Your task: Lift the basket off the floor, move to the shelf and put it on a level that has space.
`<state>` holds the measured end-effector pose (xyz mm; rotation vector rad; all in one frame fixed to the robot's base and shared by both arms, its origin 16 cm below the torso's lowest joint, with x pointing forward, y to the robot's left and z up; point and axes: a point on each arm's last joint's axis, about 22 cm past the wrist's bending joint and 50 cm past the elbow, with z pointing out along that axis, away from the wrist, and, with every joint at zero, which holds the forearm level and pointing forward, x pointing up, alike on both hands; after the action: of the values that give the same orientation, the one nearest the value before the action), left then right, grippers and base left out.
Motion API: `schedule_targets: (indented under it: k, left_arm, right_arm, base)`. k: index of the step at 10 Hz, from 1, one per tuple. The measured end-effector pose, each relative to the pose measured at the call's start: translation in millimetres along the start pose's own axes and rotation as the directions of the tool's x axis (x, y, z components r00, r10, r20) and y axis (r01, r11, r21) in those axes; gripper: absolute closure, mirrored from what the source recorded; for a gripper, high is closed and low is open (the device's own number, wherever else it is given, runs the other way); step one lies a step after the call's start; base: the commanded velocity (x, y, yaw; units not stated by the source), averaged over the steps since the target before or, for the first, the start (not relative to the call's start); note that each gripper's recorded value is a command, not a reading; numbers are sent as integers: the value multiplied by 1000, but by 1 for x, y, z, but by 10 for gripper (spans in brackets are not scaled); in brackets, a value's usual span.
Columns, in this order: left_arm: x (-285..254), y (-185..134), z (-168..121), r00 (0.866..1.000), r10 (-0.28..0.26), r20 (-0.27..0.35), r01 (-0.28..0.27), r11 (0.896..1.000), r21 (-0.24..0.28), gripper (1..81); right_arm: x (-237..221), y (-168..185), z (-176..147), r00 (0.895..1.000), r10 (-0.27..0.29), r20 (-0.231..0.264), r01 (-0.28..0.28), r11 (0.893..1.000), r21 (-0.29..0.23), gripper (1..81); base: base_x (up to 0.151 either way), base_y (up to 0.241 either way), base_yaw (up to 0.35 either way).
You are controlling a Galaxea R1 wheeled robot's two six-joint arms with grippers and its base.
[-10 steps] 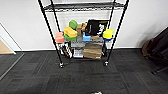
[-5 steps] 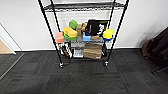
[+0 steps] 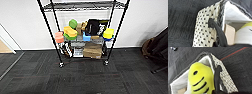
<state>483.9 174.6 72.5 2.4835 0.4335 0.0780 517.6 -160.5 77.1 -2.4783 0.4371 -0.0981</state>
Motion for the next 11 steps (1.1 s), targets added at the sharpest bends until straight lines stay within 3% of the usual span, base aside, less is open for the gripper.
schedule_targets:
  k: [3,6,11]
  left_arm:
    - [6,24,-20,1000,2,15,-2,1000,-12,811]
    - [-3,43,-44,999,-7,50,9,1000,-25,811]
    - [1,53,-93,997,-25,66,26,1000,-12,811]
  right_arm:
    - [-3,-11,-40,998,59,-18,-59,998,28,811]
    - [-26,-17,-75,993,115,1,-115,993,38,811]
    - [-38,-54,-109,990,142,12,-143,988,62,811]
  base:
    - [0,0,0]
    - [0,0,0]
    - [0,0,0]
